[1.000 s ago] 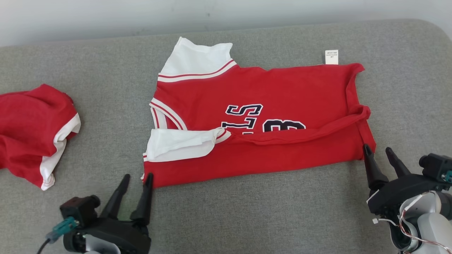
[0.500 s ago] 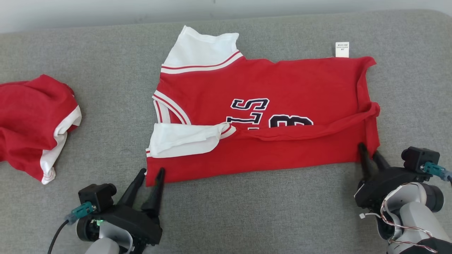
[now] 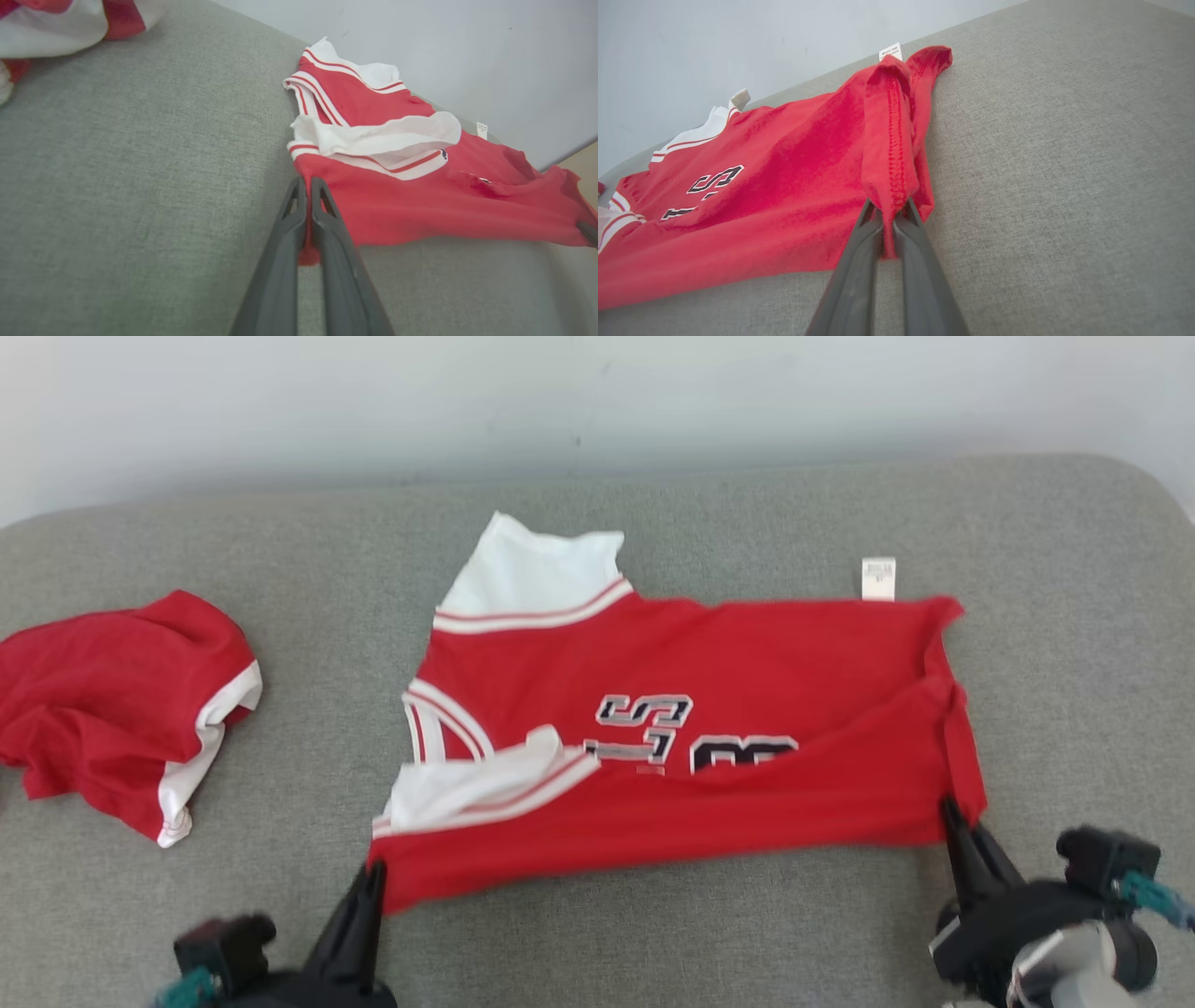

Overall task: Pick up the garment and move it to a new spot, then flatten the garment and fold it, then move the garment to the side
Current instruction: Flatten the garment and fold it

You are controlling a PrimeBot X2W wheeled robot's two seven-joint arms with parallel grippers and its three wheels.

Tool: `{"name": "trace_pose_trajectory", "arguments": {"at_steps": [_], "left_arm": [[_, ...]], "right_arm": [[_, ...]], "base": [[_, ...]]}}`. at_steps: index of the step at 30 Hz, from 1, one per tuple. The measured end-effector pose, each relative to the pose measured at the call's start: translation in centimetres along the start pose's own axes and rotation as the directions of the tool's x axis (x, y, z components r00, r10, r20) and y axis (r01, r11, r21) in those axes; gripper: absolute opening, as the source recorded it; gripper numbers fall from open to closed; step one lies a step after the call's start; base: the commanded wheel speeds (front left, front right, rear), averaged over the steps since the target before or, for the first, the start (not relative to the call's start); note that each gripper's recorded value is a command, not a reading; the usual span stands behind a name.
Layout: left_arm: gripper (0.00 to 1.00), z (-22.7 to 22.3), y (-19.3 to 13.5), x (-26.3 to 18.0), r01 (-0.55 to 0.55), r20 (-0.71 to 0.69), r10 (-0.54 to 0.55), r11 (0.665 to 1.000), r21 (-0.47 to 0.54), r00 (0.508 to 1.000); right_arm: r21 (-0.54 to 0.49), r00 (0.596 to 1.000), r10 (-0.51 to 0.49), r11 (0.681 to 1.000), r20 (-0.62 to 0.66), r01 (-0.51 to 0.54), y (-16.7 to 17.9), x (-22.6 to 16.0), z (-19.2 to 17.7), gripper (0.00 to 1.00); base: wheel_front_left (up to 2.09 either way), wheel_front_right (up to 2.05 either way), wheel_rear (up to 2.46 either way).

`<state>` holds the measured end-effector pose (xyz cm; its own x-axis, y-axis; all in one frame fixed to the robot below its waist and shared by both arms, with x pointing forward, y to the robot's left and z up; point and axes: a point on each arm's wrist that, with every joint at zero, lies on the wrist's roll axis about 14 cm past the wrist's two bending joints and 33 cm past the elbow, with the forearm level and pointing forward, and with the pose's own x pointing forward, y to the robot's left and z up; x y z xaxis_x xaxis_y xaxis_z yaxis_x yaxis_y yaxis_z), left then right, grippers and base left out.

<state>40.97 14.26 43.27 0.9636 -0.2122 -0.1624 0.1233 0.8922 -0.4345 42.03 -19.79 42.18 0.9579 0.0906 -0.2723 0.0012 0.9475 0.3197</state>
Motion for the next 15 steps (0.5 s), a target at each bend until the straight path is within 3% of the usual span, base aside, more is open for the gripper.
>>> {"name": "trace_pose_trajectory", "arguments": {"at_steps": [9, 10, 11, 12, 13, 15], "left_arm": [[0.0, -3.0, -1.4, -5.2, -0.027, -0.041, 0.024, 0.997, -0.068, 0.999], [0.0, -3.2, -1.6, -5.3, -0.027, -0.044, 0.024, 0.997, -0.074, 0.999], [0.41, -3.3, -1.8, -5.4, -0.021, -0.047, 0.018, 0.997, -0.072, 0.999], [0.91, -3.4, -2.0, -5.5, -0.018, -0.049, 0.015, 0.998, -0.055, 0.999], [1.0, -3.3, -2.1, -5.5, -0.011, -0.047, 0.01, 0.999, -0.035, 0.999], [1.0, -2.8, -2.3, -5.4, -0.008, -0.027, 0.008, 0.999, -0.031, 1.0]], "right_arm": [[0.03, 0.996, -0.061, 0.998, -0.071, 0.064, -2.2, -5.6, -2.7, 0.0], [0.036, 0.995, -0.066, 0.997, -0.072, 0.069, -2.2, -5.8, -2.8, 0.09], [0.037, 0.995, -0.073, 0.996, -0.067, 0.076, -2.3, -6.1, -2.7, 0.69], [0.036, 0.995, -0.078, 0.996, -0.064, 0.08, -2.3, -6.3, -2.7, 1.0], [0.028, 0.995, -0.081, 0.996, -0.06, 0.082, -2.3, -6.5, -2.6, 1.0], [0.002, 0.996, -0.078, 0.997, -0.035, 0.078, -2.1, -6.6, -1.9, 1.0]], "base": [[0.0, 0.0, 0.0], [0.0, 0.0, 0.0], [0.0, 0.0, 0.0], [0.0, 0.0, 0.0], [0.0, 0.0, 0.0], [0.0, 0.0, 0.0]]}}
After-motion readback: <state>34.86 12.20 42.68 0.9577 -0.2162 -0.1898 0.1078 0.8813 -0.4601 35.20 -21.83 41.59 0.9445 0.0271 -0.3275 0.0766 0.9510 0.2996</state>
